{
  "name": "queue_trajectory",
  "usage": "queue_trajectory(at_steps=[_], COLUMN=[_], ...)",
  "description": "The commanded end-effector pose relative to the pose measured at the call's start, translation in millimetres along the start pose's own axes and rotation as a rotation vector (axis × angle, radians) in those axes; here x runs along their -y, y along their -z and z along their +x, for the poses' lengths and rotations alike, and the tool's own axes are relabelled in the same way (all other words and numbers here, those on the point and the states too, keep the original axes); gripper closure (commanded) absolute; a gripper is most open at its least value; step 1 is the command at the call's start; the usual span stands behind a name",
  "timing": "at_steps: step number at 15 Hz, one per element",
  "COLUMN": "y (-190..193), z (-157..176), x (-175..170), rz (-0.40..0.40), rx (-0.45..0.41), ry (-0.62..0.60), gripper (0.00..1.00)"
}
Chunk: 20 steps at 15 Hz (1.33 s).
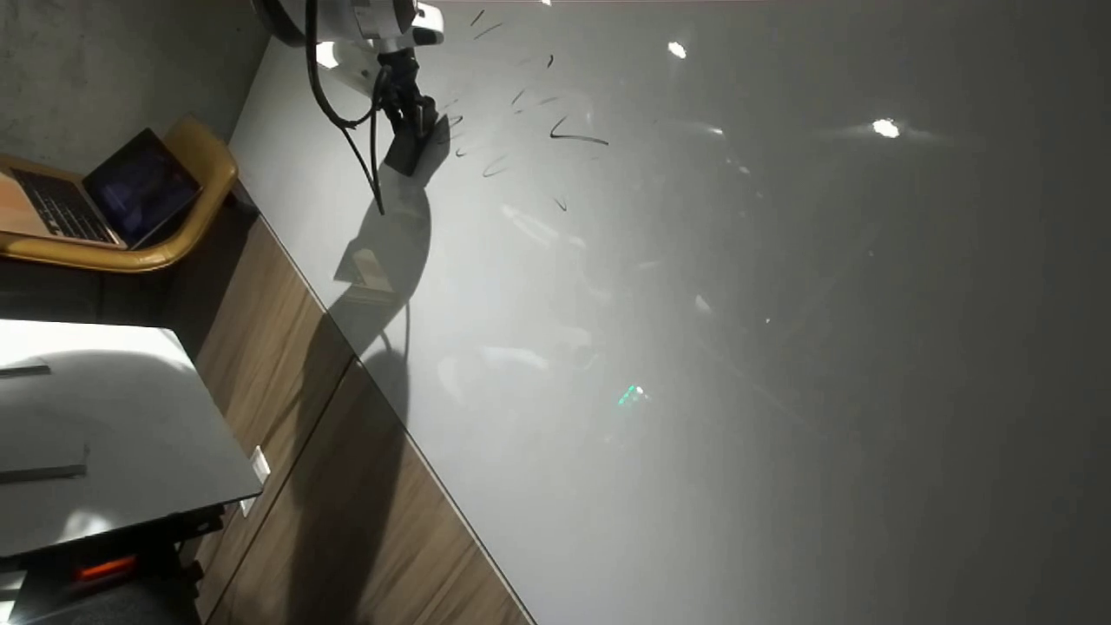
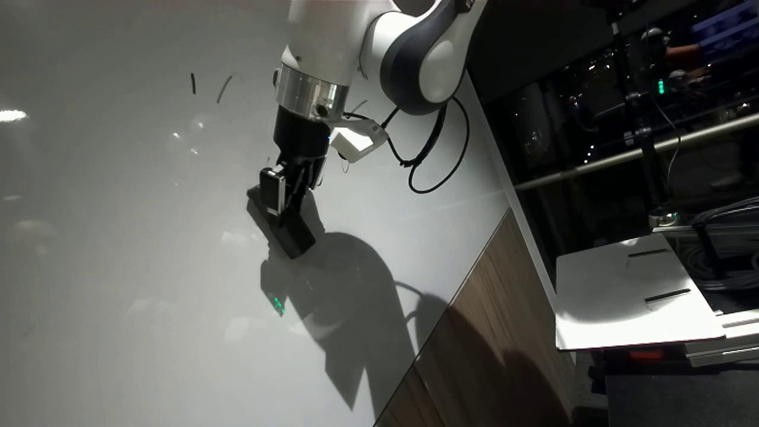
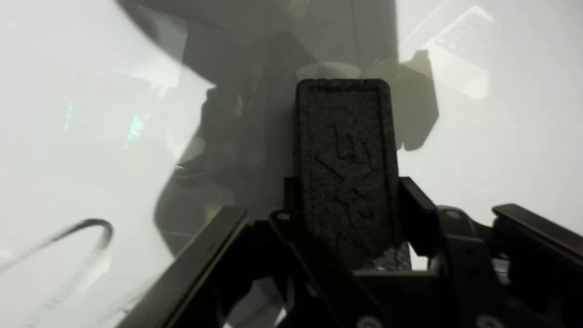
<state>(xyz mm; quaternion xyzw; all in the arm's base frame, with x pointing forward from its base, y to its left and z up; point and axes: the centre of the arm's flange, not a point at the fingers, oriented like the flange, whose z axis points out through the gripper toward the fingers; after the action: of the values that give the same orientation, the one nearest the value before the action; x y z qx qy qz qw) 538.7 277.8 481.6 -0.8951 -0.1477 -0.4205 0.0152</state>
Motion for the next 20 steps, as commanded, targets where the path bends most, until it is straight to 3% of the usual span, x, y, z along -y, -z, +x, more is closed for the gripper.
queue_trajectory(at_steps=[1, 7, 14, 17, 20], y=[-6.9, 22.2, 53.1, 61.3, 53.0], z=[1.5, -13.0, -5.0, 14.3, 17.8], x=[-83.9, -161.2, -254.5, -268.8, -223.9], rz=[-0.129, -0.267, -0.383, -0.384, -0.340], rx=[-0.012, -0.015, -0.030, -0.031, 0.000], ry=[-0.036, -0.110, -0.177, -0.184, -0.179], gripper=[0.71, 0.71, 0.71, 0.71, 0.71])
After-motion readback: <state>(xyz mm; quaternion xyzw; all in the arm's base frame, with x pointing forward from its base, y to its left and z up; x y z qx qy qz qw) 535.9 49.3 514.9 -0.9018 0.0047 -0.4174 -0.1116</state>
